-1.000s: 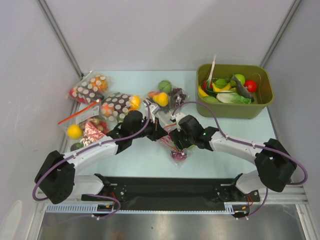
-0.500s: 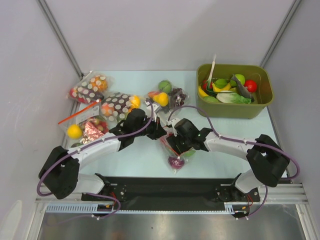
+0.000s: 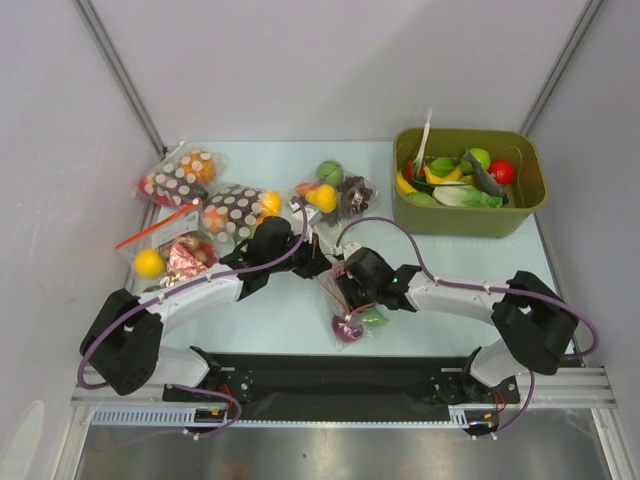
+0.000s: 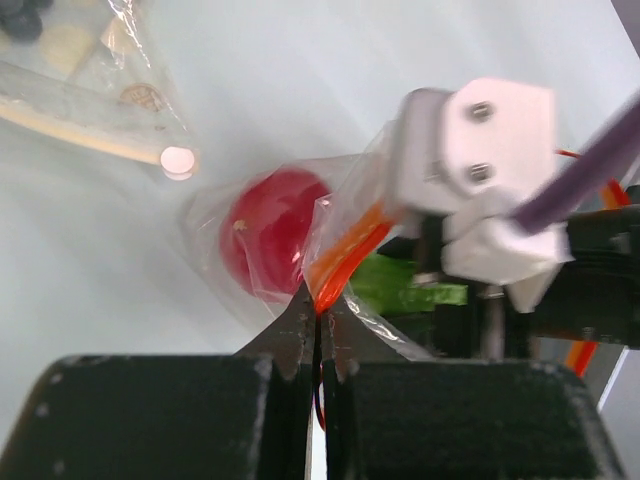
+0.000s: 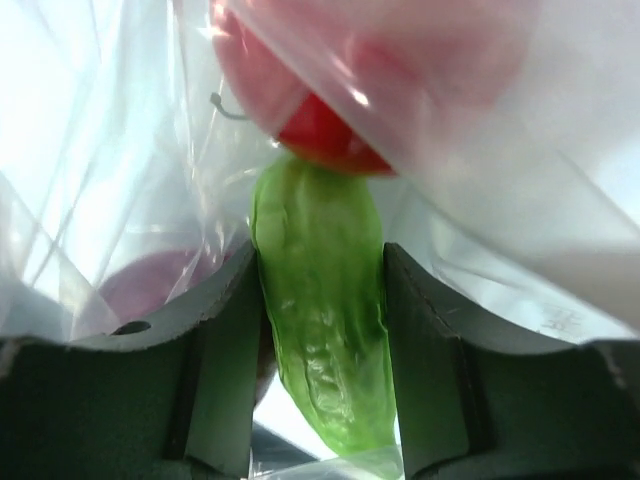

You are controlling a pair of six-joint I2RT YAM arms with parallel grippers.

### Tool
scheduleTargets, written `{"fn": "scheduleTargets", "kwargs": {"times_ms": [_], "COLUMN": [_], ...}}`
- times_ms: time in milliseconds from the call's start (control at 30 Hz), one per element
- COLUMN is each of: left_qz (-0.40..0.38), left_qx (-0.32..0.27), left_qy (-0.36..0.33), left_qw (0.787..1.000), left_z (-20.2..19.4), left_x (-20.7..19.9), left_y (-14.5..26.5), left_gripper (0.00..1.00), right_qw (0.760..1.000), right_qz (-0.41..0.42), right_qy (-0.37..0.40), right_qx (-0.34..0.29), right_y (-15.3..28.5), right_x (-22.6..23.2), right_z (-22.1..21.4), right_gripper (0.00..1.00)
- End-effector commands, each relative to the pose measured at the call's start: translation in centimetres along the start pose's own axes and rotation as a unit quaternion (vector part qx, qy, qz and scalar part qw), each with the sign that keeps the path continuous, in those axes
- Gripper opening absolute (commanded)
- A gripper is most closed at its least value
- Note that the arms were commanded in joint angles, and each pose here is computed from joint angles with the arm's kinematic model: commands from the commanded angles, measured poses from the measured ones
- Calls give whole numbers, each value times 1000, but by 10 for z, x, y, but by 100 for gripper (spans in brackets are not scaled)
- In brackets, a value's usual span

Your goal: Open the zip-top bag and remove the fake food

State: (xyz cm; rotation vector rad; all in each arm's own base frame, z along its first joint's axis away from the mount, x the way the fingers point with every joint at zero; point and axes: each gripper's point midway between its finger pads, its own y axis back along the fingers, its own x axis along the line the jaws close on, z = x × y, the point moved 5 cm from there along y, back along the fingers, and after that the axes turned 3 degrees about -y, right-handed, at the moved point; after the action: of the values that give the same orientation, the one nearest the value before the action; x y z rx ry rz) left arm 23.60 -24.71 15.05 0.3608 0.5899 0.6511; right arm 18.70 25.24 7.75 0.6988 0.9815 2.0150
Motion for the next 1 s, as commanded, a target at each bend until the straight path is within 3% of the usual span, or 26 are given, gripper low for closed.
{"fn": "scheduleTargets", "kwargs": {"times_ms": [0, 333, 600, 733, 967], "left_qz": [9, -7, -18, -39, -61], "left_qx": [-38, -39, -44, -49, -39], "left_qy": [-8, 3, 9, 8, -16], "left_qw": [999, 999, 999, 998, 997], "left_z": [18, 18, 18, 21, 29], "left_x": [1, -3, -8, -16, -38], "left_y": [4, 3, 6, 8, 3], "left_gripper": [0, 0, 0, 0, 0], "right_qw": [998, 972, 949, 936, 937], "right_qz": [-24, 26, 9, 41, 84], "right_qy": [-21, -69, -108, -112, -63], "right_qx": [-49, -224, -295, -332, -333], "right_y": [24, 104, 124, 127, 125], "right_x": [-6, -2, -14, -10, 11], "right_z": [11, 53, 58, 62, 86], "right_gripper": [16, 16, 16, 17, 18]}}
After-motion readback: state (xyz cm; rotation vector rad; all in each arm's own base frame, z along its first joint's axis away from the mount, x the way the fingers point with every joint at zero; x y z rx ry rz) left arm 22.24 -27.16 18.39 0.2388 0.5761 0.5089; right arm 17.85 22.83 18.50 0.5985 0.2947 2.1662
